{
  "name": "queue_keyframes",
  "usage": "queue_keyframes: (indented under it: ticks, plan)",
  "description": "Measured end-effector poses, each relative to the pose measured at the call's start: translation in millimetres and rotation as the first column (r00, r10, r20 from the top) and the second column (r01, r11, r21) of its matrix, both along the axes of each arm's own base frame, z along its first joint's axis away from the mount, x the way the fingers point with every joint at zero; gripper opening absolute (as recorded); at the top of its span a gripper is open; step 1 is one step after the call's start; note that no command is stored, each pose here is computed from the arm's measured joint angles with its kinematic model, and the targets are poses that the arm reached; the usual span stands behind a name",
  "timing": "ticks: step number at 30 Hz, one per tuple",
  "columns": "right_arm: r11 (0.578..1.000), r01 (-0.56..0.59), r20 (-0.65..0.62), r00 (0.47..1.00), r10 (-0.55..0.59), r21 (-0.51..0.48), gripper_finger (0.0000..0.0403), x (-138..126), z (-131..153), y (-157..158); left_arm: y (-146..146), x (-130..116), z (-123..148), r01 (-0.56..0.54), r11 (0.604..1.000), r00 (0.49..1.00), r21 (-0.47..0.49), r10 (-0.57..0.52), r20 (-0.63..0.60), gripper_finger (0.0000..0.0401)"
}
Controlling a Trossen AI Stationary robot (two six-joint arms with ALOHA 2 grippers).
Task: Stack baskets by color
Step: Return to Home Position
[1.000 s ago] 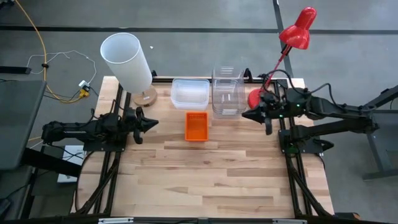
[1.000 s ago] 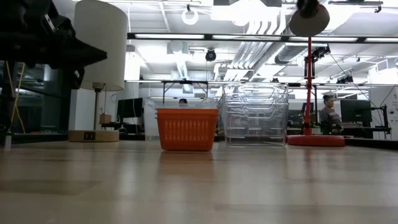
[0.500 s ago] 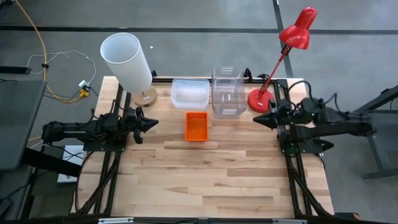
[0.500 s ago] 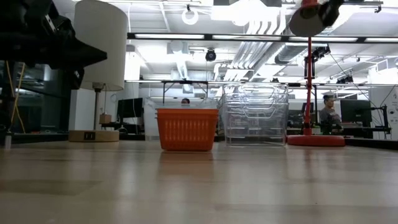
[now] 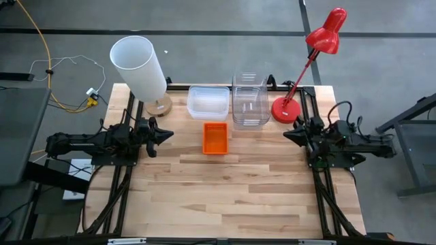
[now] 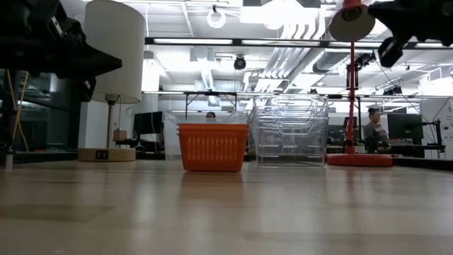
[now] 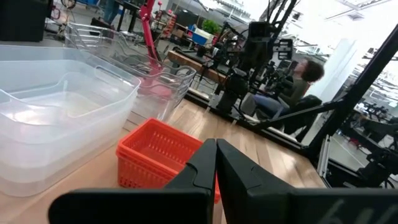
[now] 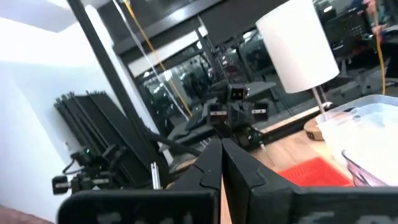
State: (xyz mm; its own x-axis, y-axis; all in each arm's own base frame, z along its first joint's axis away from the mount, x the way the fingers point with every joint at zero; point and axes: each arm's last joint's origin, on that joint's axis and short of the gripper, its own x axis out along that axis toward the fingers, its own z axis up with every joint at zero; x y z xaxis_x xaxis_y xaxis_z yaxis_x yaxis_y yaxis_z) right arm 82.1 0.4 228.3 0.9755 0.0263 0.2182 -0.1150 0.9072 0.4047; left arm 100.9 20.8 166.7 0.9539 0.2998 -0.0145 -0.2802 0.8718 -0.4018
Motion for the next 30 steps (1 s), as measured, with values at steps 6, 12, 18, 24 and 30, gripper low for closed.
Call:
queue_keyframes:
  ticks: [6,12,18,24,30]
  plan:
    - [0.998,0.065,-0.024,0.998,-0.065,-0.003,0.0,8,-21,-2,0,0,0,0.0,1.0,1.0,0.0,0.0,0.0,0.0001]
    - [0.984,0.178,-0.014,0.984,-0.179,-0.028,0.0,13,-42,-5,0,0,0,0.002,1.0,1.0,0.0,-0.002,0.0,0.0001]
    - [0.954,0.273,-0.076,0.956,-0.284,-0.127,0.0,14,-48,-8,0,0,0,0.002,1.0,1.0,0.0,-0.002,0.0,0.0001]
    - [0.963,0.221,-0.171,0.954,-0.246,-0.154,0.0,15,-58,-6,0,0,0,0.002,1.0,1.0,0.0,-0.002,0.0,0.0001]
    - [0.964,0.209,-0.18,0.954,-0.238,-0.163,0.0,16,-59,-6,0,0,0,0.0,1.0,1.0,0.0,0.0,0.0,0.0001]
